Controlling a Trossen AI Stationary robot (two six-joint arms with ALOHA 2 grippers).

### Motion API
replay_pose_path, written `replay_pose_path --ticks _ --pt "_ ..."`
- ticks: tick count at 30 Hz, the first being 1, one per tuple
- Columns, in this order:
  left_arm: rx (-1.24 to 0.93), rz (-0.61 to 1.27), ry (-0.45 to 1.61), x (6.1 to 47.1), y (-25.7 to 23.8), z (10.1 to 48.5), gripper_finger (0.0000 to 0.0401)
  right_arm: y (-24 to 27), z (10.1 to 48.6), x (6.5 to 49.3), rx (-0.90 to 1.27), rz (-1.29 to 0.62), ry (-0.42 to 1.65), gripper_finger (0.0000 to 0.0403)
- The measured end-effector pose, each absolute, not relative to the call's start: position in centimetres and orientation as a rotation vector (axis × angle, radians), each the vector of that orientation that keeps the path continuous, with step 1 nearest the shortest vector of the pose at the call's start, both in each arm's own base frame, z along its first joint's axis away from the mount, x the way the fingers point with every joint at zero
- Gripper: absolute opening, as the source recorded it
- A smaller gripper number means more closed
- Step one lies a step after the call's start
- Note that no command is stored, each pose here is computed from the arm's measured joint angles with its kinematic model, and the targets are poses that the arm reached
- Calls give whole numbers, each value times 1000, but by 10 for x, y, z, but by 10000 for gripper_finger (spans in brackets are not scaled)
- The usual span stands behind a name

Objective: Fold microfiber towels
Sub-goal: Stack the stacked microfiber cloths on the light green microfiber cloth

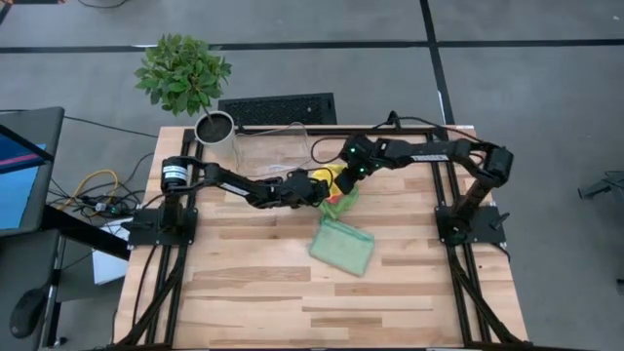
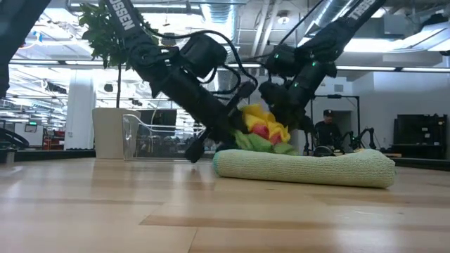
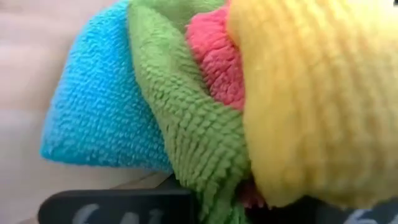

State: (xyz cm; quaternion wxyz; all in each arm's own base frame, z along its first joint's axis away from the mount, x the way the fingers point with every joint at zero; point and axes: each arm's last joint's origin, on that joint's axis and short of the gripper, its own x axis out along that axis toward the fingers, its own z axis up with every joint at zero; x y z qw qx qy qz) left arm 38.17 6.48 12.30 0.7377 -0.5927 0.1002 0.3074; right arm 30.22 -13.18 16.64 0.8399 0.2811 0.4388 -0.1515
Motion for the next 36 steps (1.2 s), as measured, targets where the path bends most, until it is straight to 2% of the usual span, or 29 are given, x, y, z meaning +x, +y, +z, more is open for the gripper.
replay_pose_path --ticks 5,10,17,24,30,36 --pt "-1304 617 170 382 63 145 27 -123 198 287 566 -350 910 29" --pt "-1328 483 107 390 57 169 27 -109 227 268 561 -383 899 29" --pt "-1311 336 117 407 25 192 27 -70 242 254 574 -440 975 29" --pt "-1284 97 355 413 0 199 27 -7 247 245 604 -506 1057 29" --pt "-1273 93 542 407 -11 187 34 48 248 239 662 -533 1011 32" --pt "-1242 39 593 406 -16 186 30 86 243 241 708 -518 928 36"
